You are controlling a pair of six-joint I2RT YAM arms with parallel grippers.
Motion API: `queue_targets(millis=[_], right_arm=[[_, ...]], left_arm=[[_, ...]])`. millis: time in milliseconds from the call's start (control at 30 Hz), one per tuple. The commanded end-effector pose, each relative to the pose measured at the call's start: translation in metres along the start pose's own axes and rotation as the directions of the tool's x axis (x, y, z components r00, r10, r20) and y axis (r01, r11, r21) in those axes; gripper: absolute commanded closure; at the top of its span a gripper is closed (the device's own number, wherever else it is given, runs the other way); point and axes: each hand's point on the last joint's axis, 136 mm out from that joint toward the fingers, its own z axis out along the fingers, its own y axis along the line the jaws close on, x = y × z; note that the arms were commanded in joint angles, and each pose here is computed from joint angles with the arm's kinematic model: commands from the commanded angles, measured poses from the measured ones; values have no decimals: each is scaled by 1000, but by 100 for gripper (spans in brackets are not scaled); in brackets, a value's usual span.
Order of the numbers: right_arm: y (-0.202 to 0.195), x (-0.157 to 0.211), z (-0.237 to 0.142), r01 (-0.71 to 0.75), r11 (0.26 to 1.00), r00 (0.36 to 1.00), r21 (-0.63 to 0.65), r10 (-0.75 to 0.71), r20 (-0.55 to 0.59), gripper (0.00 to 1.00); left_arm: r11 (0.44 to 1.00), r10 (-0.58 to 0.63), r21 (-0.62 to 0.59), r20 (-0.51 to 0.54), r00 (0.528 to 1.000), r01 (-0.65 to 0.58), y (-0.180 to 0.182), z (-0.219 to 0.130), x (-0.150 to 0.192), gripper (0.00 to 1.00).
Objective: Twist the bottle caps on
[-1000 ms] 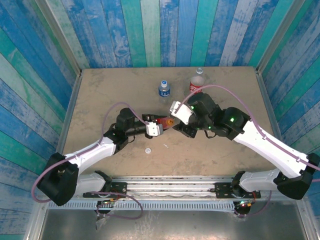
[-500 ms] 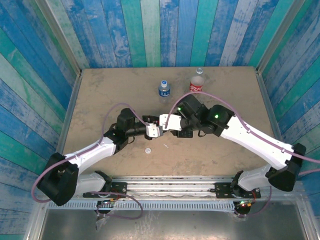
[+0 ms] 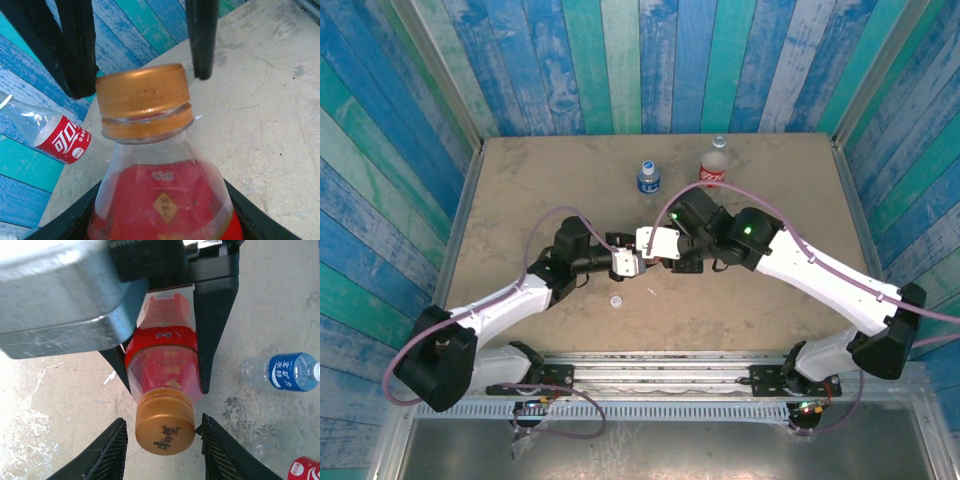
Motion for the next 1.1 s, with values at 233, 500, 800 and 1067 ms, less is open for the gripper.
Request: queue_targets(millis=[233, 500, 800, 1067], right_arm=[[3, -4, -4, 28, 999, 1000, -27, -28, 2, 82], [-18, -36, -14, -538, 843, 817, -19, 527, 233, 99], [-13, -34, -17, -942, 255, 220, -217, 960, 172, 89], [-6, 2, -36, -552, 833, 822, 40, 535, 194, 47]], left_arm=[[998, 40, -46, 50, 998, -37, 16, -7, -22, 47], [995, 32, -99, 19, 999, -30, 24, -8, -16, 49], [995, 27, -96, 28, 999, -25, 24, -6, -17, 49], [992, 34, -123, 26, 999, -31, 27, -10, -18, 49]])
